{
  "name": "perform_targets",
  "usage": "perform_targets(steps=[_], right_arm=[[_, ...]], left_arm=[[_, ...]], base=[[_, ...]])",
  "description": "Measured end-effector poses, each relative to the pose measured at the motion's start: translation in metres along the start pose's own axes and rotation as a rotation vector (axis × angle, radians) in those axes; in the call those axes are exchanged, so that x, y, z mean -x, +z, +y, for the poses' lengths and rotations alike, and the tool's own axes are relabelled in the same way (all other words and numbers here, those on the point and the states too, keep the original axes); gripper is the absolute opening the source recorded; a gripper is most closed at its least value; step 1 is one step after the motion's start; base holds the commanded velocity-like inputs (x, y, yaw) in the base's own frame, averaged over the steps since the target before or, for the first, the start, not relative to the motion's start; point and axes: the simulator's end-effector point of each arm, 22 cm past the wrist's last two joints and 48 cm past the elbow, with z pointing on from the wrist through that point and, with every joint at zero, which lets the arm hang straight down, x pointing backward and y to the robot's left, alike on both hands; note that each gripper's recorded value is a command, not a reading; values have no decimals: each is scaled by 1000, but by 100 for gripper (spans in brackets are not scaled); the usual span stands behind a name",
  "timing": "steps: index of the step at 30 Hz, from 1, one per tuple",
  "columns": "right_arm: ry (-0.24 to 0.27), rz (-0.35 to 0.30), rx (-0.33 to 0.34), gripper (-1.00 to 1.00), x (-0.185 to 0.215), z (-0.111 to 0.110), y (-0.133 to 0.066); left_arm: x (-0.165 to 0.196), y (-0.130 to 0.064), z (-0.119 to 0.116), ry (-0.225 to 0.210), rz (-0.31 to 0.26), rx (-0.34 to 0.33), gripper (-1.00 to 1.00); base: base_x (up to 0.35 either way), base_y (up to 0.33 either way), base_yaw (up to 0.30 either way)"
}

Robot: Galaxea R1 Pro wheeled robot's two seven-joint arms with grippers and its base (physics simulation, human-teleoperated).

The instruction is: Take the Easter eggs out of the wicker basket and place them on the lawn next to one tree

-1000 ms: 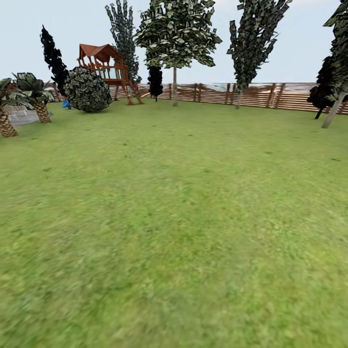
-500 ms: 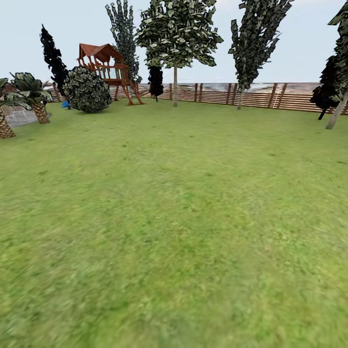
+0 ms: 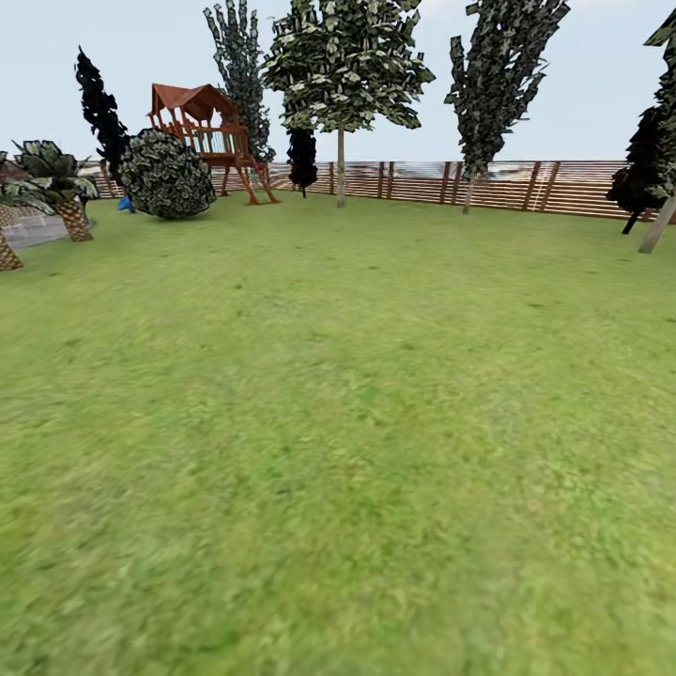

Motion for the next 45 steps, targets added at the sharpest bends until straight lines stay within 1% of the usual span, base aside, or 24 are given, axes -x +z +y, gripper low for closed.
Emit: perform_targets(steps=[13,45], right_arm=[[4,-53,-11,100,25,-5,2],[0,-50,-12,100,23,-7,2]], left_arm=[[0,0,0,-1,0,-1,100],[0,0,0,0,0,0,100]], base=[[339,0,0],[339,0,0]])
